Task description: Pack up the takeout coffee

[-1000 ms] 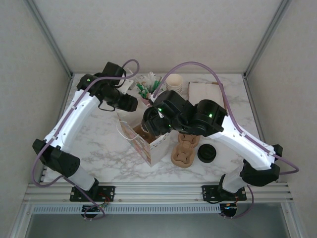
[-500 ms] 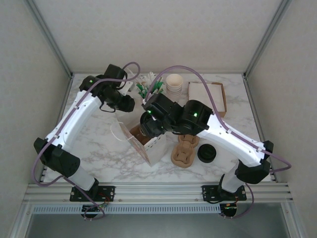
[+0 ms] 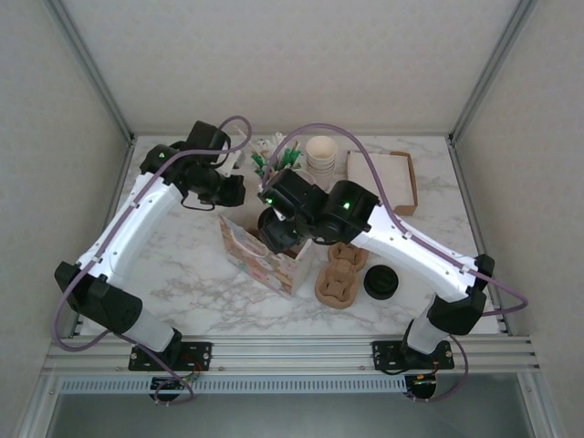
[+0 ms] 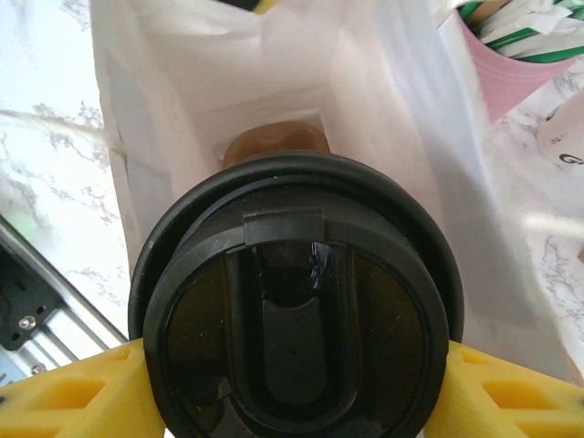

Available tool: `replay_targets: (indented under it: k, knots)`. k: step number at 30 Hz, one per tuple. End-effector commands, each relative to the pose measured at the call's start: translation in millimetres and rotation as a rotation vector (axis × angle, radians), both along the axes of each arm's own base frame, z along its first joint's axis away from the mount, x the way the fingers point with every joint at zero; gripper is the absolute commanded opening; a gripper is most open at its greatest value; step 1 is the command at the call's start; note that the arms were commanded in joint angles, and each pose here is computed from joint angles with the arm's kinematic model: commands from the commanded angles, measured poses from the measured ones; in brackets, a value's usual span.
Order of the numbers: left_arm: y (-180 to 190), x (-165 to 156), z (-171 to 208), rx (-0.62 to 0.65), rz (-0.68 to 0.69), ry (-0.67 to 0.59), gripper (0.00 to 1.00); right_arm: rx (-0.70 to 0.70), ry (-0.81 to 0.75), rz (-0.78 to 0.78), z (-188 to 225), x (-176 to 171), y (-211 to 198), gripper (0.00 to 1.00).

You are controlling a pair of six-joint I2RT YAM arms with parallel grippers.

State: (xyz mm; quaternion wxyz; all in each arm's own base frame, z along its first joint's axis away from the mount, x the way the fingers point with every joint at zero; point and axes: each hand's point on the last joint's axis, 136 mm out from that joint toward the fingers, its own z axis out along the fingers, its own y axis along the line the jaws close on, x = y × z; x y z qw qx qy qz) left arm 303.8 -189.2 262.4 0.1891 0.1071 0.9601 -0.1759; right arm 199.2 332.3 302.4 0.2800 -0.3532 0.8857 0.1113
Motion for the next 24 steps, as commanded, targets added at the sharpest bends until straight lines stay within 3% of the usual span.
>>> replay_targets:
  k: [1, 7, 12, 14, 16, 19, 24]
  knots:
    - [-11, -19, 12, -0.101, 0.030, 0.025, 0.07, -0.044, -0.005, 0.024, -2, 8, -16, 0.64]
    - [-19, -29, 0, -0.086, 0.052, 0.026, 0.00, -0.064, 0.016, 0.062, -7, 12, -24, 0.64]
    - [-14, -30, -2, -0.058, 0.081, 0.011, 0.02, -0.079, 0.043, 0.099, -17, 12, -21, 0.64]
    - [-11, -32, -3, -0.042, 0.084, 0.015, 0.12, -0.082, 0.050, 0.106, -20, 13, -17, 0.64]
    - [-8, -33, -3, -0.036, 0.089, 0.012, 0.33, -0.082, 0.060, 0.114, -22, 13, -13, 0.63]
    - [-1, -33, 5, -0.027, 0.113, -0.025, 0.52, -0.078, 0.069, 0.133, -23, 14, -6, 0.63]
    - [19, -28, 23, -0.021, 0.204, -0.103, 0.60, -0.095, 0.054, 0.186, -27, 16, -1, 0.63]
